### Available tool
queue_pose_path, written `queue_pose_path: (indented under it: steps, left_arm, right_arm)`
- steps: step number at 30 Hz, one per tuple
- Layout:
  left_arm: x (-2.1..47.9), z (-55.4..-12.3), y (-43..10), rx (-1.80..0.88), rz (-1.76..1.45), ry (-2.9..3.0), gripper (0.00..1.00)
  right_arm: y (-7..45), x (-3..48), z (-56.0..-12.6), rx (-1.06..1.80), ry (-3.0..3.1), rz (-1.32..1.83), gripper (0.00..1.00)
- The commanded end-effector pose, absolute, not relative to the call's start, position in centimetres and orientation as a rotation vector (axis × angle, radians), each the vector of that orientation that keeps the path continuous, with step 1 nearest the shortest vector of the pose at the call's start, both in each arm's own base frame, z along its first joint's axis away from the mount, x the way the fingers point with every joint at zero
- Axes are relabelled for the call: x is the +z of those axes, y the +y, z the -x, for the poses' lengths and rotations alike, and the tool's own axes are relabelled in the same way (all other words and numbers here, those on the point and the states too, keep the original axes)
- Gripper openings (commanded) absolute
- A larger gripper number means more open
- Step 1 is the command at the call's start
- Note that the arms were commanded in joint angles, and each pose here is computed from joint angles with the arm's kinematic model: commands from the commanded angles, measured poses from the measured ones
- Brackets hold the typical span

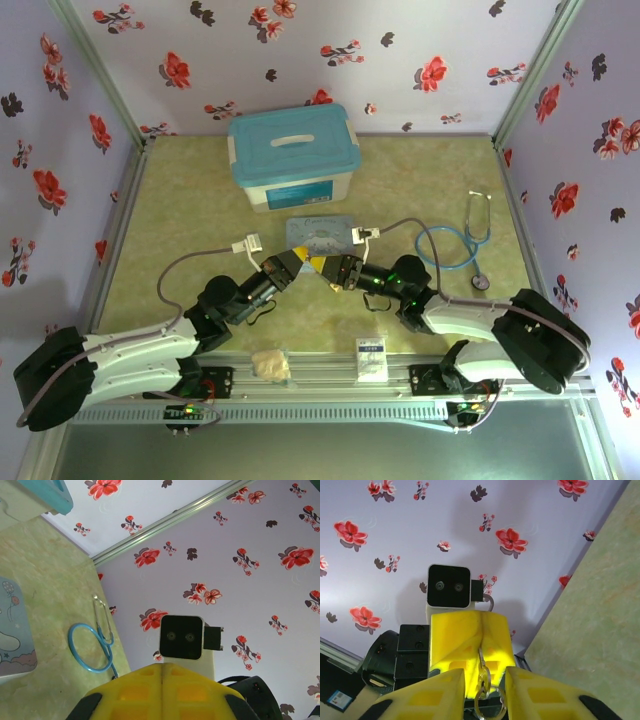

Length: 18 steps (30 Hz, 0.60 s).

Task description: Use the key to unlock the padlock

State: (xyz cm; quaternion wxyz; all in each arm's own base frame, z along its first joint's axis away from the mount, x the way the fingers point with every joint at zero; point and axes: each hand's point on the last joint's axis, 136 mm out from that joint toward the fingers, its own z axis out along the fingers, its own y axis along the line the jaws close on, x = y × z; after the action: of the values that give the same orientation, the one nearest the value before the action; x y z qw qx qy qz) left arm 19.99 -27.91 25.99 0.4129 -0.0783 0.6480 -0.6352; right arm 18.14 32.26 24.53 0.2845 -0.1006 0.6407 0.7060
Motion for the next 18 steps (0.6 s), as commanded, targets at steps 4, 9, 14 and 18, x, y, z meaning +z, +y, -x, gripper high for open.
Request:
queue_pose_path:
  steps: [4, 9, 14, 18]
  left_arm:
    - [26.8, -20.1, -27.1, -1.614, 0.230, 1.569, 0.00]
    - [26.3, -20.2, -27.0, -1.612, 0.243, 1.576, 0.00]
    - [26.2, -20.2, -27.0, -1.610, 0.241, 1.578, 0.00]
    - [25.5, -20.2, -26.5, -1.588, 0.247, 1.584, 0.05]
  right_arm:
    - [32.5, 26.3, -17.7, 1.923, 1.642, 0.316, 0.13]
    - [32.6, 26.1, -17.8, 1.923, 1.645, 0.312, 0.07]
    - [32.6, 25.9, -18.0, 1.920, 1.639, 0.301, 0.00]
    - [32.3, 25.3, -18.3, 1.891, 1.657, 0.273, 0.00]
